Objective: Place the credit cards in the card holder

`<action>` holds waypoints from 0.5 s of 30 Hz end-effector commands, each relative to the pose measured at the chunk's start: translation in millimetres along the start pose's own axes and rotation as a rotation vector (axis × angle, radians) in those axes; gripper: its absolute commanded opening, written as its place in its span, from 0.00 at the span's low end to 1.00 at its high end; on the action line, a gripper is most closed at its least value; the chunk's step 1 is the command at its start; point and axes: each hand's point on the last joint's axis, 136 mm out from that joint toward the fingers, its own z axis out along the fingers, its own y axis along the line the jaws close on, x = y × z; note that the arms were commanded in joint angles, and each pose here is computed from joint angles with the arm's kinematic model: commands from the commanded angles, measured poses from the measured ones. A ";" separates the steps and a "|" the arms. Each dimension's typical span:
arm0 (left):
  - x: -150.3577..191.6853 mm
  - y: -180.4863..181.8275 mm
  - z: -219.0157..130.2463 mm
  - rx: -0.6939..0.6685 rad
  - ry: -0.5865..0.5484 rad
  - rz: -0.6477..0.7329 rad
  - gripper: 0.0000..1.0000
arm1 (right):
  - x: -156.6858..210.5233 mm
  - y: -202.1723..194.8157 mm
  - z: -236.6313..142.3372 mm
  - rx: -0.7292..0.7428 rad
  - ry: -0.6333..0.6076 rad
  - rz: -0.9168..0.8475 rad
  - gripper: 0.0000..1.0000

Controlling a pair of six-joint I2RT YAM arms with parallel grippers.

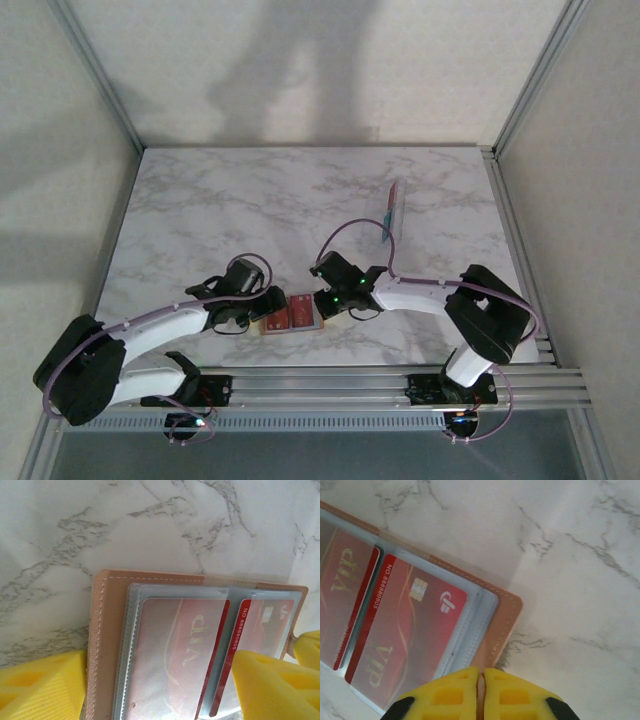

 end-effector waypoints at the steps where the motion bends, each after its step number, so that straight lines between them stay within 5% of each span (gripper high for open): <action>1: 3.7 -64.3 -11.5 0.240 0.046 0.072 0.74 | 3.6 11.8 10.5 -0.079 0.004 0.009 0.04; 15: 8.3 -89.7 -31.1 0.339 0.027 0.067 0.73 | 5.9 17.0 16.3 -0.148 -0.023 0.062 0.00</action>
